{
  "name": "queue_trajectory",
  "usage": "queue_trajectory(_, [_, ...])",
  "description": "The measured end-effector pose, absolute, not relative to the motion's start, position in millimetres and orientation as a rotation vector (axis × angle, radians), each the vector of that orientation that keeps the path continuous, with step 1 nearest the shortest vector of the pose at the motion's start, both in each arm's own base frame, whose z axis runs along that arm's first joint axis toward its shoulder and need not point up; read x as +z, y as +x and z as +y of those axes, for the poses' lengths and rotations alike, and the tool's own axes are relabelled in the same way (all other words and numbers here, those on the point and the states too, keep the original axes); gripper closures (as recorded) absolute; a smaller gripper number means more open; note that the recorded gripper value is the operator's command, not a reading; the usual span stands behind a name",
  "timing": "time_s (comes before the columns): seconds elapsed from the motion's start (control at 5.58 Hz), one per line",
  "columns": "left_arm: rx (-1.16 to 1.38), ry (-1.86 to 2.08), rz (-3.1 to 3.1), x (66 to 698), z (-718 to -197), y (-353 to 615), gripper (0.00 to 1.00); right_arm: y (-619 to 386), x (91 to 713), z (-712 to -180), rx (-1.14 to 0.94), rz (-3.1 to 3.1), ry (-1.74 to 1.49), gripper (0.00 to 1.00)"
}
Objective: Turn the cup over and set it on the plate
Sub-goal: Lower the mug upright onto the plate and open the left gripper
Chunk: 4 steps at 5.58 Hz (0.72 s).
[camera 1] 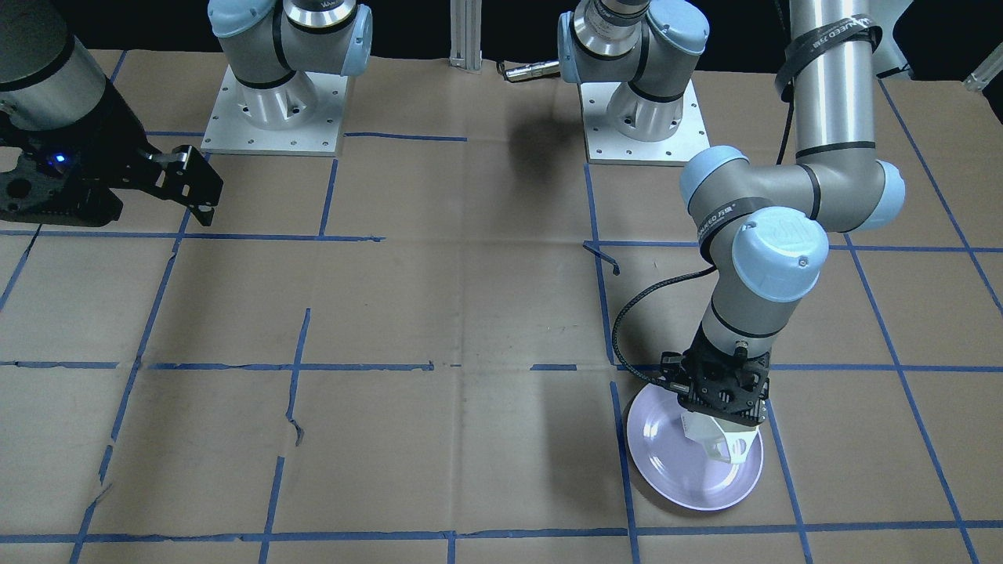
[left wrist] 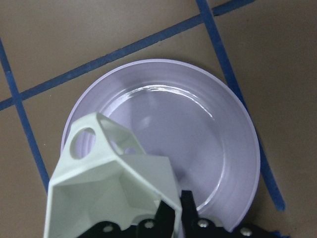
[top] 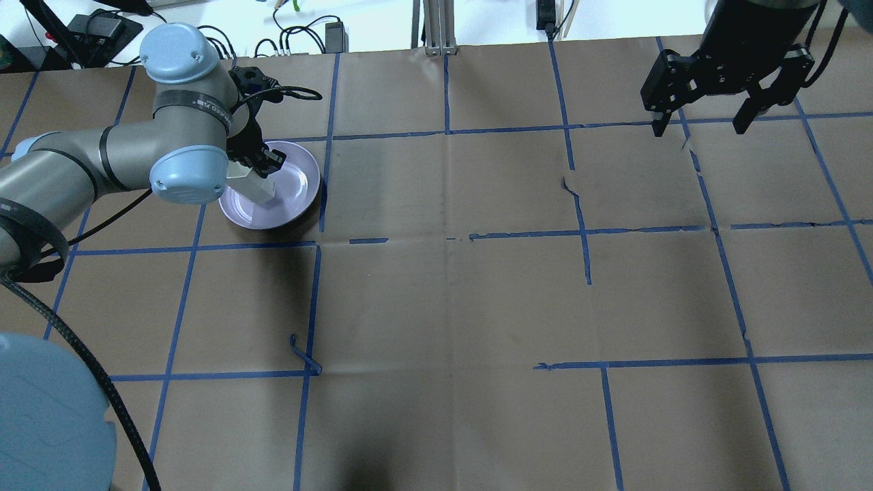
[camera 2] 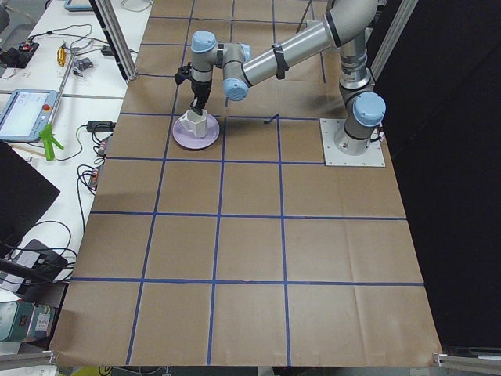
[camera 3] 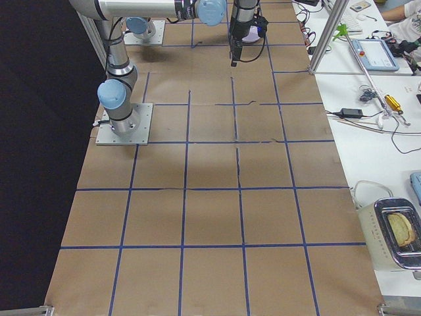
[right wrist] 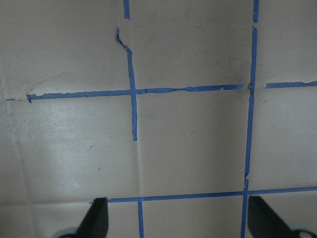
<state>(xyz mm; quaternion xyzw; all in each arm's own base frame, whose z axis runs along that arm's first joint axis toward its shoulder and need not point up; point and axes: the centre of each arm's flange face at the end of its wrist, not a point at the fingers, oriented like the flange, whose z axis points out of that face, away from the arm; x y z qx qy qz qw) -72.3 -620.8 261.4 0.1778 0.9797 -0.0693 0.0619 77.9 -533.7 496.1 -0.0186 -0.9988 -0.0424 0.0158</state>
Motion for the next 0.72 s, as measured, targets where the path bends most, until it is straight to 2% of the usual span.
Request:
queue_trajectory(0.18, [-0.204,0.539,2.967,256.4,-620.6,-74.1,0.98,77.9,496.1,-533.7,-0.132,-3.107,-0.058,0.00])
queue_trajectory(0.36, [-0.198,0.542,2.971,254.1,-620.0,-75.7,0.22,77.9,496.1,-533.7,-0.132,-3.107,-0.058,0.00])
queue_trajectory(0.54, [-0.189,0.543,2.975,251.3,-619.6,-76.5,0.02,77.8,496.1,-533.7,-0.132,-3.107,-0.058,0.00])
queue_trajectory(0.72, [-0.181,0.535,2.977,249.2,-619.7,-77.1,0.01,77.8,496.1,-533.7,-0.132,-3.107,-0.058,0.00])
